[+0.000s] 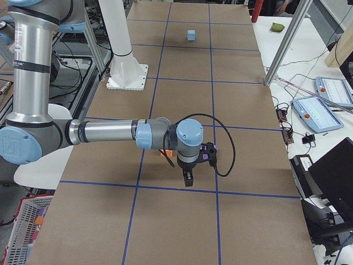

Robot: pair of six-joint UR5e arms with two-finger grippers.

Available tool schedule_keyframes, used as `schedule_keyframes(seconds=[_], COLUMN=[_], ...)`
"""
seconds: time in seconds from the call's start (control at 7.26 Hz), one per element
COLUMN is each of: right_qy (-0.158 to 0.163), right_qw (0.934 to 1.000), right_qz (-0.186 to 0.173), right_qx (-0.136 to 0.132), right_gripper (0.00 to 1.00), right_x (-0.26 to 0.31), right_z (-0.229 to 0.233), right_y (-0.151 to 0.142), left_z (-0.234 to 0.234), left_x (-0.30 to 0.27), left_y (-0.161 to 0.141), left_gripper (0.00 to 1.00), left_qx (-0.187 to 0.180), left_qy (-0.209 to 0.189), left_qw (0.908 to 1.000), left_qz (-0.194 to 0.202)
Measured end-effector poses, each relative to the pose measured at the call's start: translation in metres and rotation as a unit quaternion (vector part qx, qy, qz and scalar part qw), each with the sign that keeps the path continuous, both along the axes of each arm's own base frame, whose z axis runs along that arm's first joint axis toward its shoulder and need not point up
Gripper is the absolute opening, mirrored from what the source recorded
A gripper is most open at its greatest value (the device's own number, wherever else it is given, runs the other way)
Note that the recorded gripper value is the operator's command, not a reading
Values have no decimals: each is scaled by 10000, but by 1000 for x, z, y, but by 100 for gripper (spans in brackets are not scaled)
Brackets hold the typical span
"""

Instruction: Place blue block between orange and purple blocks

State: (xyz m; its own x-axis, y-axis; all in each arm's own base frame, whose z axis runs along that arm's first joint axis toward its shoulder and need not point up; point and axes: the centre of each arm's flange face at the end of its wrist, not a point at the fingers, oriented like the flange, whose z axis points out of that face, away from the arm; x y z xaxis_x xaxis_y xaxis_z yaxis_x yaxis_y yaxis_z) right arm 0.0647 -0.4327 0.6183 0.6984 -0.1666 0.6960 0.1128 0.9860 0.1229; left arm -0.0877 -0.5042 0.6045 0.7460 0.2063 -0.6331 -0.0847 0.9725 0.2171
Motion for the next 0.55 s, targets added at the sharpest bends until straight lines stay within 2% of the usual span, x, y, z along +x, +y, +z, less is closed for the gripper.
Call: schedule_keyframes(seconds=[0.55], right_qy=[-21], right_qw=[10000], right_qz=[5], right_qx=[46], right_gripper=[100], right_x=[0], right_z=[-5], right_y=[-2], left_z=[-11], left_x=[3], left_y=[-3], left_gripper=[100], left_qx=[132], left_qy=[11], left_qw=[9999], left_qz=[31])
